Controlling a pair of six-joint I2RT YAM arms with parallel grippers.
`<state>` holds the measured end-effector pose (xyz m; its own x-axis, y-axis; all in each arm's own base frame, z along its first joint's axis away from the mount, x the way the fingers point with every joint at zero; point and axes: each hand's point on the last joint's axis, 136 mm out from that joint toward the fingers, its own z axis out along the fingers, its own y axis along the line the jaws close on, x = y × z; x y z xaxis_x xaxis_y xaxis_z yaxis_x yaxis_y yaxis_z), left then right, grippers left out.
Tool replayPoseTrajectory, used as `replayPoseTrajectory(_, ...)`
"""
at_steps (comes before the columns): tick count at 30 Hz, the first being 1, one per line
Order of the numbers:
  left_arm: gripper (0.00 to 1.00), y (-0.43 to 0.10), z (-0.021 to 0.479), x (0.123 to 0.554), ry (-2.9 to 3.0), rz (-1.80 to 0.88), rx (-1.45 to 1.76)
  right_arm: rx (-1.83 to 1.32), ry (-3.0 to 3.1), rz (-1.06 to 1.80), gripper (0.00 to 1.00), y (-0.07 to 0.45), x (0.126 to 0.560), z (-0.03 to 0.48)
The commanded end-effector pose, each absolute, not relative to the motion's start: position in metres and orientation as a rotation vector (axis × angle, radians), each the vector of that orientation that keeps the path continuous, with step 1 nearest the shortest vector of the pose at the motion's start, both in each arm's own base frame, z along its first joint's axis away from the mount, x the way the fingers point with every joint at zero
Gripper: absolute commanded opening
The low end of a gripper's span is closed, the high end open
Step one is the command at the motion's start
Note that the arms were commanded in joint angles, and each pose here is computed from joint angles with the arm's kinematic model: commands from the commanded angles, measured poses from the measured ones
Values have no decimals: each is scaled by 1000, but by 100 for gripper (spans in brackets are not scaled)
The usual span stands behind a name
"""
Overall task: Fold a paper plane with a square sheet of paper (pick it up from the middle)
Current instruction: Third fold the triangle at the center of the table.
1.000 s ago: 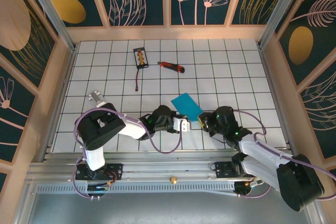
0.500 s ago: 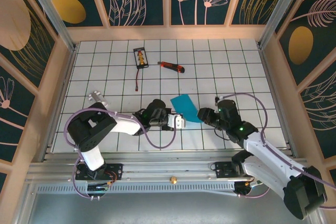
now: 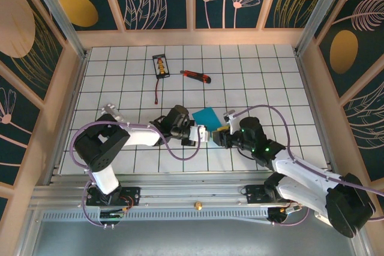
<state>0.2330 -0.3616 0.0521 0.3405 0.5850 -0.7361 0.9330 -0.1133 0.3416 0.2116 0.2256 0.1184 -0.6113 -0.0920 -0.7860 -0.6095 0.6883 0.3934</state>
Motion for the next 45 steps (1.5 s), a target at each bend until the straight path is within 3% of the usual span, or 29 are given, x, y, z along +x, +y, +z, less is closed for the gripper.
replayPoseTrajectory(1,0,-365,58,227,1295,-621,1837,-610,2031,850,39,234,210,123)
replayPoseTrajectory(21,0,-365,58,229,1301,-638,1856,-676,2058,845,32,241,200,91)
replayPoseTrajectory(36,0,-364,57,229,1306,-629,1859,-677,2064,857,13,244,201,84)
replayPoseTrajectory(42,0,-364,57,229,1310,-629,1856,-674,2069,866,0,243,199,83)
replayPoseTrajectory(45,0,-363,57,229,1316,-631,1856,-678,2081,886,0,244,196,81)
